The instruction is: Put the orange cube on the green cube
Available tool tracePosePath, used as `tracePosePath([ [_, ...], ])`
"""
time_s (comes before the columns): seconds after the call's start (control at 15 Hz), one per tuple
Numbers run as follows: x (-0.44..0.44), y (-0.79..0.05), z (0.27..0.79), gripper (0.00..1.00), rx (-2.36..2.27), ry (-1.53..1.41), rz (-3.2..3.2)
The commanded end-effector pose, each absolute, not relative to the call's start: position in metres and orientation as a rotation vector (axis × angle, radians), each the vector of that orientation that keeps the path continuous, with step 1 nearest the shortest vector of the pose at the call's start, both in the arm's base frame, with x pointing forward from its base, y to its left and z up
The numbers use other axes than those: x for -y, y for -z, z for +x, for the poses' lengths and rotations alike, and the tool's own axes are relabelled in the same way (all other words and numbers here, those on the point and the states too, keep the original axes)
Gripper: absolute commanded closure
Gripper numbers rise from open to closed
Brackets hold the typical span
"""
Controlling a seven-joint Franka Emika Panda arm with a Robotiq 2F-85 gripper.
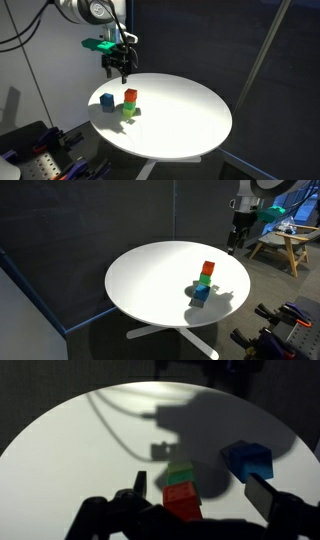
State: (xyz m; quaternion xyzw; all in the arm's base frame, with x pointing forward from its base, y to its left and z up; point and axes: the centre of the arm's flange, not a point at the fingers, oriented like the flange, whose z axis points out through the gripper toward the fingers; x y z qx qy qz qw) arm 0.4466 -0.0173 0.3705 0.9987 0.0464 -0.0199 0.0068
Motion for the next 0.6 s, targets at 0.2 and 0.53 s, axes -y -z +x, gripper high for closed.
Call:
tracePosePath([
  [0.2, 0.019, -0.403, 0.415, 0.0, -0.137, 0.032, 3.134],
  [0.53, 0.019, -0.401, 0.422, 0.0, -0.139, 0.033, 3.125],
])
